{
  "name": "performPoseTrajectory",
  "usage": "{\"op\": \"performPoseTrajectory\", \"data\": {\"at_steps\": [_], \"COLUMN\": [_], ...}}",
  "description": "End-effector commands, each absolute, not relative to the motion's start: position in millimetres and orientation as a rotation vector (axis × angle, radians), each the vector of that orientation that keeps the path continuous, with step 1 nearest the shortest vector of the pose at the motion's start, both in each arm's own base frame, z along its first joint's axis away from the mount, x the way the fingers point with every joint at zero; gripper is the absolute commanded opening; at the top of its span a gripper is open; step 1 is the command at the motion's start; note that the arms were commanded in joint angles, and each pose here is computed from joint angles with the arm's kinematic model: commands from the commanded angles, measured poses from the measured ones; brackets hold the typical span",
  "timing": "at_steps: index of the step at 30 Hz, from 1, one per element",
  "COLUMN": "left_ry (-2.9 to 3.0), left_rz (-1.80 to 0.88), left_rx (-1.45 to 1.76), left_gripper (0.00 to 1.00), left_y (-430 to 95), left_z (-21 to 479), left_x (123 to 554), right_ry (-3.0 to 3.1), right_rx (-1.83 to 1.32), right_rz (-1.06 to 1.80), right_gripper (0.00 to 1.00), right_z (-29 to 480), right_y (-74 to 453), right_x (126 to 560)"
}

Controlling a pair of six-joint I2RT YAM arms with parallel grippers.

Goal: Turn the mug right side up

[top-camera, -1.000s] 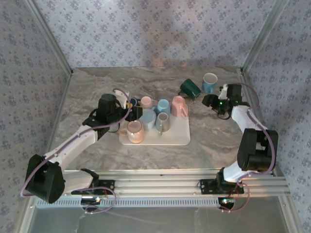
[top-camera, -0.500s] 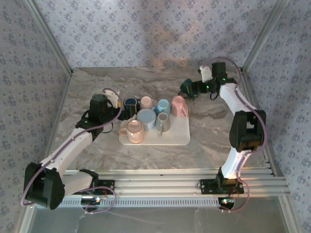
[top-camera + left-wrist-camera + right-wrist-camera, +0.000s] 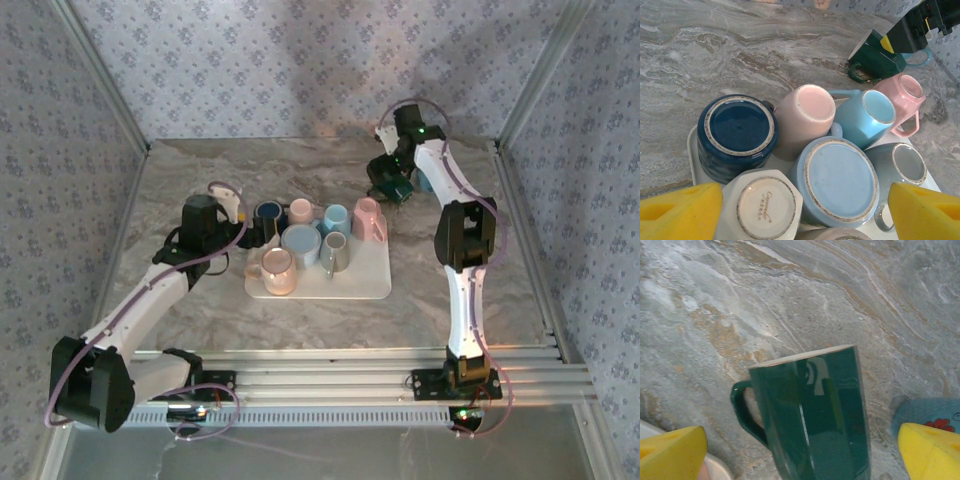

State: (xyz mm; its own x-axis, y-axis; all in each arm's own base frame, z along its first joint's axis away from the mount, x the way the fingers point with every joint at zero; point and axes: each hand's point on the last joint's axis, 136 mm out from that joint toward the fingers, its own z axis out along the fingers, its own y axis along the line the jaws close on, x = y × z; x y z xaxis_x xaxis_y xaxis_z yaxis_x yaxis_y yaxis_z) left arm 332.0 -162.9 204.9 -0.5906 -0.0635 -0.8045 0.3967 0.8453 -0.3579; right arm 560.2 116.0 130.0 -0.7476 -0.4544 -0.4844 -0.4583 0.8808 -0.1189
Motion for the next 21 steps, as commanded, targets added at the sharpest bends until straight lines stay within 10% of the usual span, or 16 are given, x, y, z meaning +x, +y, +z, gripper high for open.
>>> {"op": "performPoseTrajectory", "data": {"at_steps": [1, 21], "left_ry": [2.116, 2.162], "left_rz": [-0.653, -0.666], "left_rx": [0.262, 0.277], "left_gripper": [0.86, 0.86], "left_y": [-162, -159], "left_z": [204, 197], "left_x": [329, 323], "right_ry": [2.587, 2.646], "right_rx": [-0.703, -0.839], "right_rz": [-0.059, -0.067], "right_gripper": [1.00, 1.00], "right_z": [130, 74], "right_y": [111, 120], "right_x": [557, 571]}}
